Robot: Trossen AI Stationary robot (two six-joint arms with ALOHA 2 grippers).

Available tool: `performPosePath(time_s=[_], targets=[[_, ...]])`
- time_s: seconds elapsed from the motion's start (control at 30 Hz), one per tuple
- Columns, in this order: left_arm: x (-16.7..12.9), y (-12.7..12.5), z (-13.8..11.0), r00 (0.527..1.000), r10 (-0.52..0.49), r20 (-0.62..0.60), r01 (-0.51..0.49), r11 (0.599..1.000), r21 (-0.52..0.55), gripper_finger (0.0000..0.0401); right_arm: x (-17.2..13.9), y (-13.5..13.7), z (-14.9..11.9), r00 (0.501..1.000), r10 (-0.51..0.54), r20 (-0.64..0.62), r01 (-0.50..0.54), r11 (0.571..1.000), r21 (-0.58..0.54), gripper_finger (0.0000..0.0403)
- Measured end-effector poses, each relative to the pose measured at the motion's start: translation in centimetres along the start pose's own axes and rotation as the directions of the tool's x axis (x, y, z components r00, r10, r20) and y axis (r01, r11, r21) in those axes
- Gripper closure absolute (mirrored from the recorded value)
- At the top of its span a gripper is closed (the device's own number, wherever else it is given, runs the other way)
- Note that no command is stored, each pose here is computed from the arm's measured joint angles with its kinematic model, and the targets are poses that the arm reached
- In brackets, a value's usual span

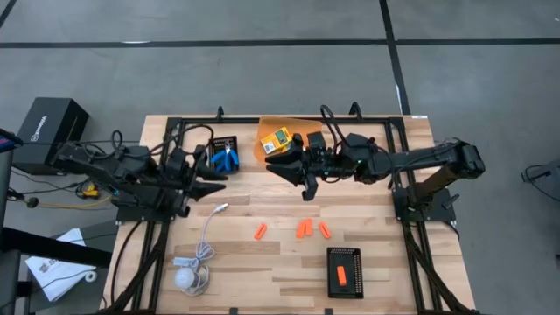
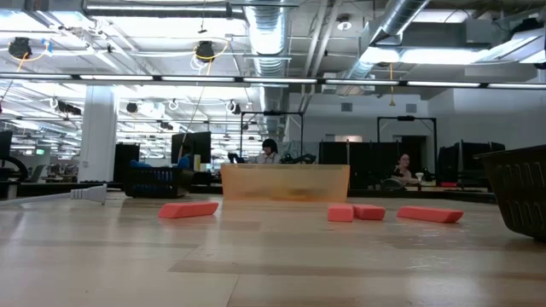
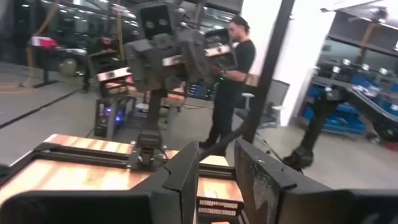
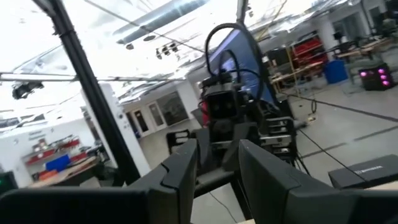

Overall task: Pick & Place School Supplies
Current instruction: Put the eraser into the bottom black bin

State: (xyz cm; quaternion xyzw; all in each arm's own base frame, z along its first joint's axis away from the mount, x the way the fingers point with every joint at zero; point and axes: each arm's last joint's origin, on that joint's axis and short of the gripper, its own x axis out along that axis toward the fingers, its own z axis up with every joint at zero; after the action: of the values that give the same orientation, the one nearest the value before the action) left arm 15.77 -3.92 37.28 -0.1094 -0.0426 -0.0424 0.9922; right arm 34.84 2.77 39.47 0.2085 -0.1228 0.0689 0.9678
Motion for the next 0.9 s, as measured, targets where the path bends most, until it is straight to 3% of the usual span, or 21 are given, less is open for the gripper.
performPosePath(time_s=[0.1, 0.3, 0.53, 0.9], targets=[[0.0, 0.2, -0.3, 0.999, 0.041, -0.029, -0.042, 0.999, -0.015, 0.0287, -0.2, 0.1, 0.2, 0.999, 0.030, -0.020, -0.030, 1.000, -0.008, 0.0291], [-0.2, 1.1, -3.3, 0.937, 0.200, -0.285, -0.201, 0.979, 0.027, 0.0253, -0.7, 0.4, 0.7, 0.999, 0.037, -0.035, -0.039, 0.998, -0.059, 0.0291], [-0.3, 2.2, -9.3, 0.872, 0.225, -0.434, -0.258, 0.966, -0.017, 0.0241, -1.5, 0.8, 2.3, 0.999, 0.038, 0.007, -0.037, 0.995, -0.089, 0.0291], [-1.0, 3.5, -16.2, 0.917, 0.138, -0.374, -0.189, 0.977, -0.102, 0.0258, -1.7, 0.5, 2.4, 0.998, -0.059, 0.022, 0.061, 0.994, -0.087, 0.0291]])
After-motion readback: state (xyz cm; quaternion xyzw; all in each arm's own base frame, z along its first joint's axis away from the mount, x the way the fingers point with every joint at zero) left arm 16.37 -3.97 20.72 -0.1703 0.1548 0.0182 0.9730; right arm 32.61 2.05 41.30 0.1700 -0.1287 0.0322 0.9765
